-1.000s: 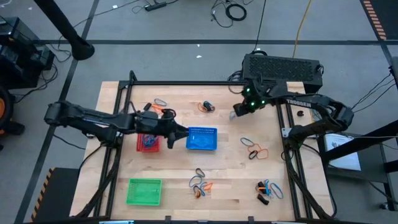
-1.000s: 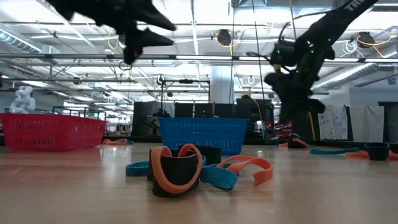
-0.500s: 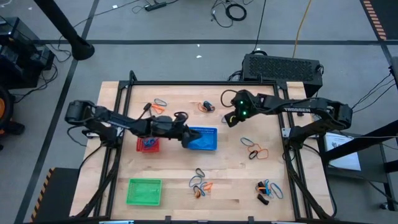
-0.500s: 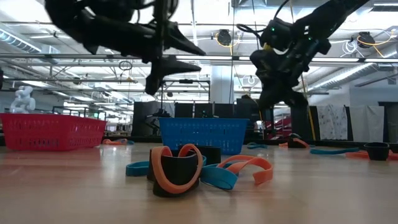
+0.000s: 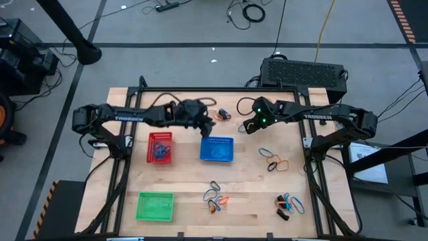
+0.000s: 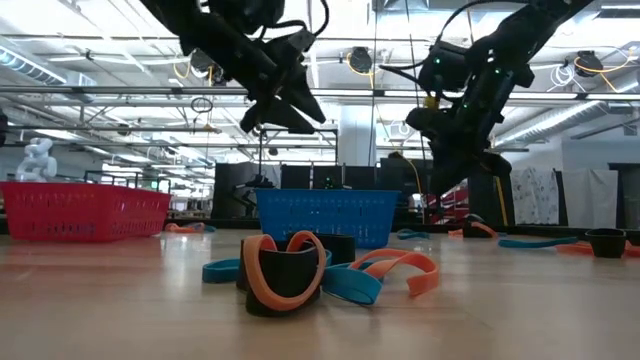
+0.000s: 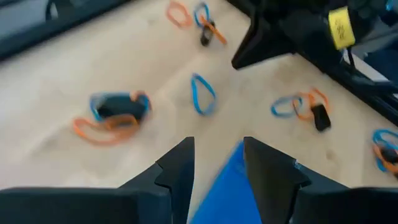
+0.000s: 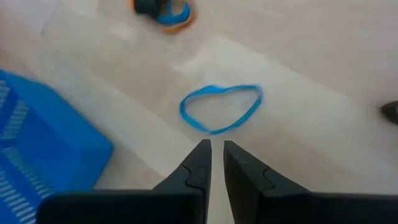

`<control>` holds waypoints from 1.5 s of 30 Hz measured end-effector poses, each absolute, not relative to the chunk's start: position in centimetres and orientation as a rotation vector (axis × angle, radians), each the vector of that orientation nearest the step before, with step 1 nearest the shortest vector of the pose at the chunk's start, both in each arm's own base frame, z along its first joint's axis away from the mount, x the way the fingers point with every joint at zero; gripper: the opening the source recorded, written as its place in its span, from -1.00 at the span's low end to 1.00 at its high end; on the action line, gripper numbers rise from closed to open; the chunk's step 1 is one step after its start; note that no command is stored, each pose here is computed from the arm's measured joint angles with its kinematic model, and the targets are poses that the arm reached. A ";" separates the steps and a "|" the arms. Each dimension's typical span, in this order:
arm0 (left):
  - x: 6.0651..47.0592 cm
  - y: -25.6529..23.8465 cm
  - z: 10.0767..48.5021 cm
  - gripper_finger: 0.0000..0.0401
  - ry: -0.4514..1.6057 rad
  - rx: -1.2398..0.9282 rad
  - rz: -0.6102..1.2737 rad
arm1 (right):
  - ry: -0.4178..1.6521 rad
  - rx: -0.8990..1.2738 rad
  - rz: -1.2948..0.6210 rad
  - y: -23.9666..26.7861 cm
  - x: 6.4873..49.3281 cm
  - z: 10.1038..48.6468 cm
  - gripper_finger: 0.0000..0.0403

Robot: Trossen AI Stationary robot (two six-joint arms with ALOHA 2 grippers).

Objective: Sort rubber bands into baskets

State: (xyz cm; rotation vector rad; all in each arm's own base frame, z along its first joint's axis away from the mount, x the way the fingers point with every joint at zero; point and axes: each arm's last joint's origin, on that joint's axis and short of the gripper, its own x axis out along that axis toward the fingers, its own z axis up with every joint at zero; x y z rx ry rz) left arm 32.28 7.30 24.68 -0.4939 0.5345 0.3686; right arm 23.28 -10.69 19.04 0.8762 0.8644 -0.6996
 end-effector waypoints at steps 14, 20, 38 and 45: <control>43.0 11.5 20.2 -0.28 0.763 -0.369 0.278 | 0.717 0.846 -0.704 -10.5 19.2 23.9 -0.78; 47.4 12.4 17.2 -0.28 0.790 -0.349 0.280 | 0.738 0.821 -0.706 -9.2 16.9 25.3 -0.78; 49.6 12.7 12.4 -0.29 0.880 -0.333 0.311 | 0.666 0.785 -0.691 -7.8 14.4 27.2 -0.78; 49.5 12.8 12.4 -0.73 0.885 -0.318 0.340 | 0.671 0.772 -0.686 -7.8 14.4 27.1 -0.78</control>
